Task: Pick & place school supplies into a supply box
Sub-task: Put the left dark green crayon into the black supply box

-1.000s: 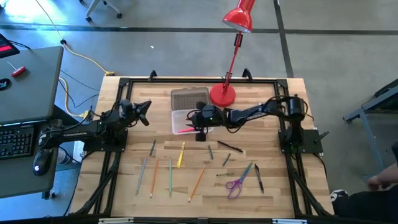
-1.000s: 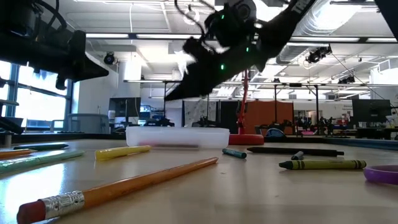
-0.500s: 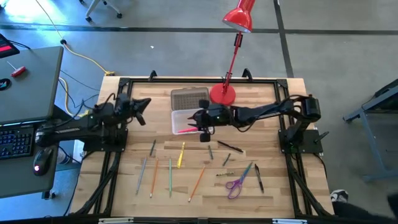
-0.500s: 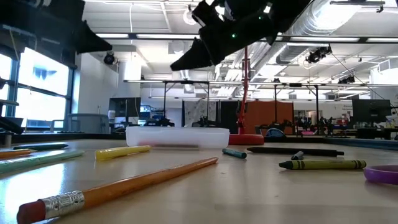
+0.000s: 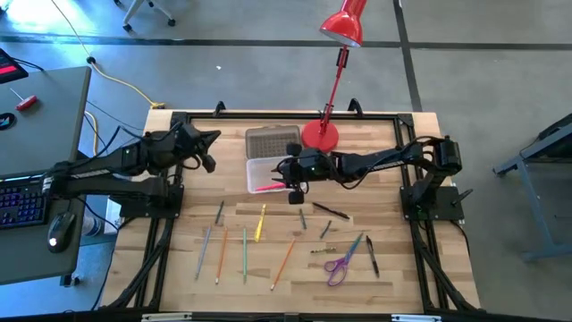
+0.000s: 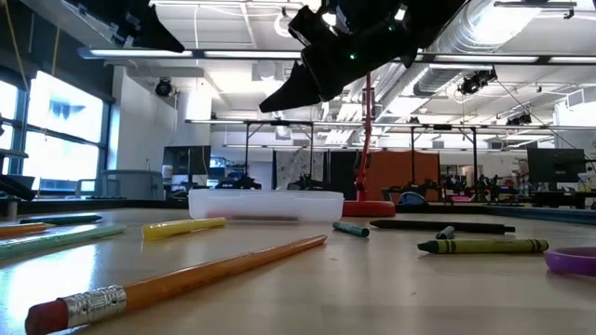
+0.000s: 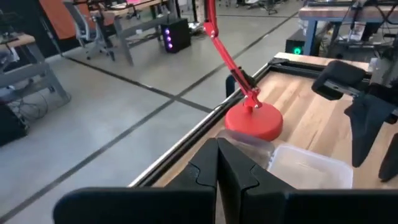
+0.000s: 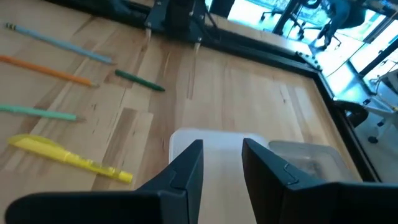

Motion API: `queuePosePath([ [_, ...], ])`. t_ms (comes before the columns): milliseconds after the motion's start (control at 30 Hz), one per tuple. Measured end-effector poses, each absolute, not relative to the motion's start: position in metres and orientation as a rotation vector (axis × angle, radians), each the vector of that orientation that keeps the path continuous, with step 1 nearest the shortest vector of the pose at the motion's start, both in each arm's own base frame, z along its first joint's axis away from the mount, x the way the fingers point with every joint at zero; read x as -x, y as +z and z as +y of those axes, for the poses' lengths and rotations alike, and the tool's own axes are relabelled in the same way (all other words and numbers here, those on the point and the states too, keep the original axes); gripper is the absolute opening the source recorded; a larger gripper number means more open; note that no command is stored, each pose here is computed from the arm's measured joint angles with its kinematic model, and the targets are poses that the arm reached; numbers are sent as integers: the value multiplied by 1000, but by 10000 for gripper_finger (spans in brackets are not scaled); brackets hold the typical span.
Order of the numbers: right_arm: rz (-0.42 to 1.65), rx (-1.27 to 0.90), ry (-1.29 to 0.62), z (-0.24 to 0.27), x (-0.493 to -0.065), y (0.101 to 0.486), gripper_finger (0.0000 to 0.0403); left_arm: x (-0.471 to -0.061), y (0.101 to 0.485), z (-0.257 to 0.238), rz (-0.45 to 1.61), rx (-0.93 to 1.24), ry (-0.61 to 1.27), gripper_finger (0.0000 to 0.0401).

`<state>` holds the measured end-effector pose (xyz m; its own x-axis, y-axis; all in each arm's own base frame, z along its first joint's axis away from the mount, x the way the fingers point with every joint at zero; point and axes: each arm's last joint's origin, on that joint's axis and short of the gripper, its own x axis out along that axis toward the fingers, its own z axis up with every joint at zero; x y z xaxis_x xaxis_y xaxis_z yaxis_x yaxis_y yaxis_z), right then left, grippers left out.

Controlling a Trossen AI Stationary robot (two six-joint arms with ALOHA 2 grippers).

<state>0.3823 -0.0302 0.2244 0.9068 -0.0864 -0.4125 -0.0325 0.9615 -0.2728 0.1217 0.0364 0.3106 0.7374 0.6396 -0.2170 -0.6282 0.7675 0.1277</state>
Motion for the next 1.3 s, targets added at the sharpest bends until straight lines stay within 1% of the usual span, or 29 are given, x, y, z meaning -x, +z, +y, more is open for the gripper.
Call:
queuePosePath([
  [133,443,289,-25,-30,-382,224,92,-123,311,35,242,3,641,40],
  [267,444,329,-16,-30,-382,224,90,-123,307,33,244,149,575,40],
  [433,452,329,-15,-30,-382,223,91,-122,297,30,329,263,520,40],
  [533,452,330,-14,-30,-382,223,91,-124,288,29,423,362,483,46],
  [600,453,341,-12,-30,-382,223,90,-125,278,28,521,443,485,58],
  [733,455,348,-10,-30,-382,223,91,-130,256,26,763,599,542,92],
  [833,459,347,-9,-30,-382,222,92,-136,240,24,933,728,578,108],
  [933,463,347,-8,-30,-381,222,90,-145,229,21,1062,893,559,109],
  [1000,463,347,-8,-30,-381,222,90,-154,222,17,1132,957,536,104],
  [1167,478,346,-5,-30,-381,221,92,-176,195,2,1347,983,533,87],
  [1300,486,346,-4,-30,-380,220,90,-191,177,-9,1416,1004,564,85],
])
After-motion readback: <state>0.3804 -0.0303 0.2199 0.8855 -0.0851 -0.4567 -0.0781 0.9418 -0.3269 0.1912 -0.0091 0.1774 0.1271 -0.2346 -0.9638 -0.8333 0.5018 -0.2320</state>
